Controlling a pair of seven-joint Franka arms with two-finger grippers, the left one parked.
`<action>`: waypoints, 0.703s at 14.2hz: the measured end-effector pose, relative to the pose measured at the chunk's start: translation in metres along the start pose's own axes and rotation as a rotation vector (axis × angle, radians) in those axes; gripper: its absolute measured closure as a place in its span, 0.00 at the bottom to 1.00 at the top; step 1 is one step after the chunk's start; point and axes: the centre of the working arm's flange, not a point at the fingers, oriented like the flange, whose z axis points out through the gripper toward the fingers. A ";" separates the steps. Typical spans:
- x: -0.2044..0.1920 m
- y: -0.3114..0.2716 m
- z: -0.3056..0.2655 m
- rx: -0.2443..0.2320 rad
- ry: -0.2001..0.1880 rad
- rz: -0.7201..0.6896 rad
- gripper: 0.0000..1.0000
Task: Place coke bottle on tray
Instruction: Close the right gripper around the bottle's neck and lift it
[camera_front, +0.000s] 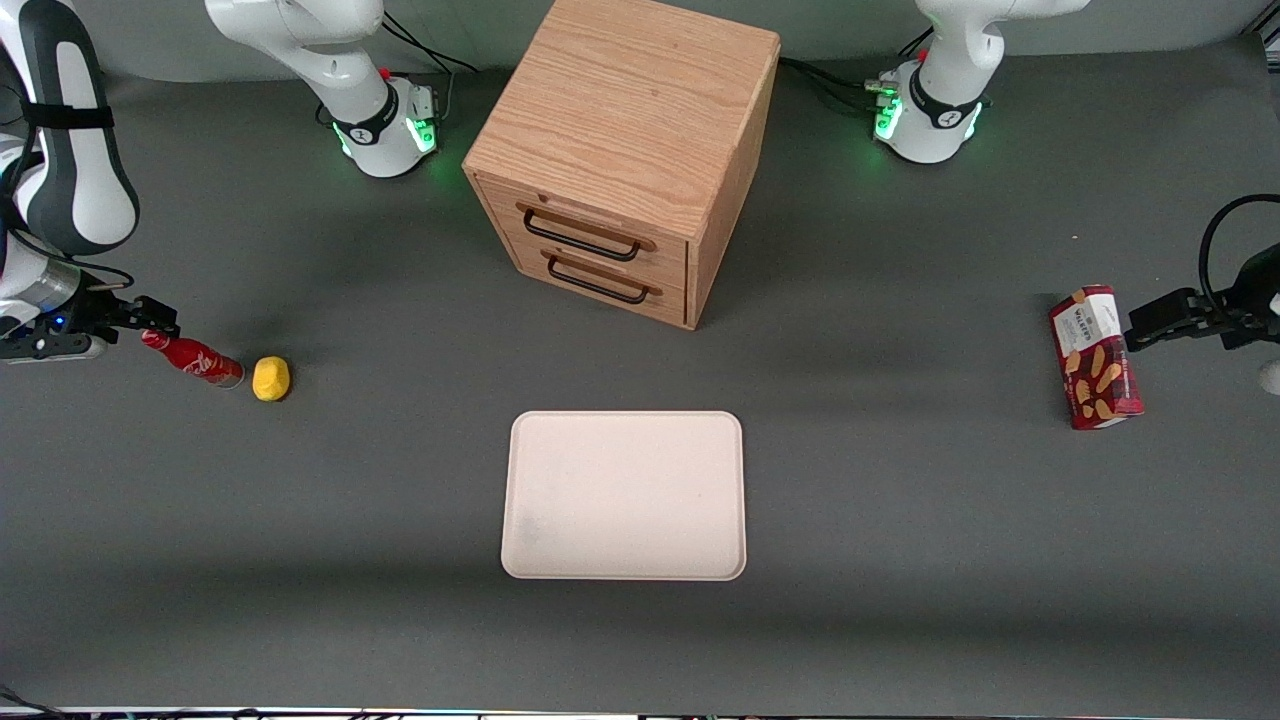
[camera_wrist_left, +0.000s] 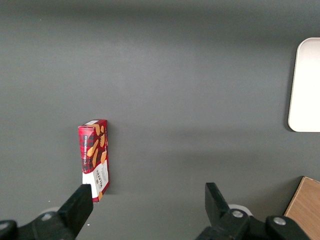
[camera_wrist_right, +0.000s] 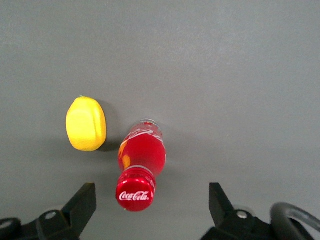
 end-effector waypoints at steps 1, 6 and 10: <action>0.000 -0.001 0.003 0.002 0.004 0.000 0.00; -0.001 -0.001 0.015 0.032 0.013 -0.014 0.04; -0.001 -0.001 0.016 0.033 0.015 -0.029 0.30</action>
